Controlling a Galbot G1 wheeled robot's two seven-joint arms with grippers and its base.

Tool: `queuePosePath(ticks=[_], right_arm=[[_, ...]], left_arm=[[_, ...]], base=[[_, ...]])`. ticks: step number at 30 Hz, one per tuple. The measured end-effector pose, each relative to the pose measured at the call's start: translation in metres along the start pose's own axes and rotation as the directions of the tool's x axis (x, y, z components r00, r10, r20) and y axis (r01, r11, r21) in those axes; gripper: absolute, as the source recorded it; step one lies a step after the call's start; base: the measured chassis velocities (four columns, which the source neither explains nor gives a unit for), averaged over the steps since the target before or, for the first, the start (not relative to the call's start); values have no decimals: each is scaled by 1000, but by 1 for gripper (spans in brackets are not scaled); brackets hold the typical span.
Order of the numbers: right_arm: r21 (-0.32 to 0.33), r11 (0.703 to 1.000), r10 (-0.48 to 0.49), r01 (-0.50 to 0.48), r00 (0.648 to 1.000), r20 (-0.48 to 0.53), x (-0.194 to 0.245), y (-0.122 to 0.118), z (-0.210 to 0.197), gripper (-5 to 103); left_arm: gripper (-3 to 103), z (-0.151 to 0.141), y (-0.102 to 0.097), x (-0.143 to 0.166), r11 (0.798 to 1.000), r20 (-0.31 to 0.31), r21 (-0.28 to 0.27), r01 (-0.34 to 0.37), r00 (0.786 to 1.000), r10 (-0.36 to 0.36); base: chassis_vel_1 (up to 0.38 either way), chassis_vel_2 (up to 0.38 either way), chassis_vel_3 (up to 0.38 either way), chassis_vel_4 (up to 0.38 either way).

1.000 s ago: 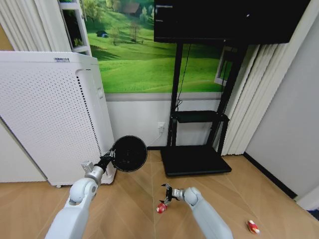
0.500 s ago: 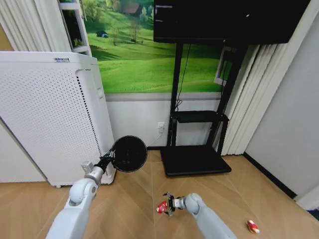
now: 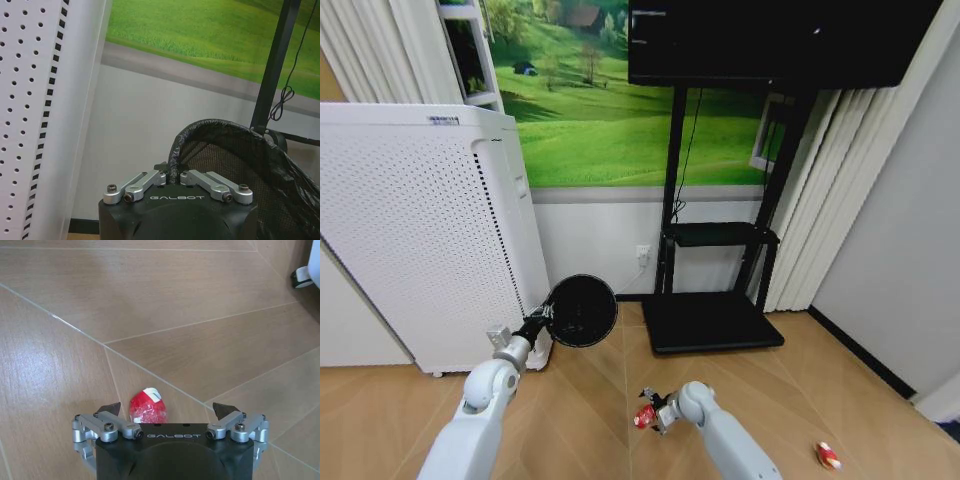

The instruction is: Pick up the trash bin and place the garbage on the floor into it.

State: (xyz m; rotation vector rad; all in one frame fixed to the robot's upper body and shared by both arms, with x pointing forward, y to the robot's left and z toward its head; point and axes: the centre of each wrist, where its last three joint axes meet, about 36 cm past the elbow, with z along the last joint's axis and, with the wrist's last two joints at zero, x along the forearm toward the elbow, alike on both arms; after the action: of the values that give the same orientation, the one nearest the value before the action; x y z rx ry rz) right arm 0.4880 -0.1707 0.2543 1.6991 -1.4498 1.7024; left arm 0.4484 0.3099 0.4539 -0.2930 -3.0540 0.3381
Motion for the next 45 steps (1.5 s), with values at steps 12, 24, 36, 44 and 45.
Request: queuePosePath(ticks=[12, 24, 36, 44, 45], right_arm=[[-34, 995, -99, 97, 994, -55, -24, -31, 8, 100], [19, 975, -218, 219, 974, -62, -34, -57, -3, 100], [5, 968, -251, 252, 966, -57, -47, -56, -2, 100], [-7, 955, -297, 297, 954, -48, -52, -62, 1, 100], [-9, 953, -302, 302, 952, -48, -54, -63, 0, 101]], left_arm=[[7, -3, 4, 4, 1000, 15, 3, 9, 1000, -9], [7, 0, 1, 4, 1000, 30, 22, 15, 999, -16], [7, -1, 13, 6, 999, 42, 18, 32, 999, -32], [7, 5, 14, 5, 999, 45, -5, 39, 998, -39], [7, 6, 13, 5, 999, 46, -3, 38, 998, -38]], base=[[0, 0, 0, 0], [0, 0, 0, 0], [0, 0, 0, 0], [0, 0, 0, 0], [0, 0, 0, 0]])
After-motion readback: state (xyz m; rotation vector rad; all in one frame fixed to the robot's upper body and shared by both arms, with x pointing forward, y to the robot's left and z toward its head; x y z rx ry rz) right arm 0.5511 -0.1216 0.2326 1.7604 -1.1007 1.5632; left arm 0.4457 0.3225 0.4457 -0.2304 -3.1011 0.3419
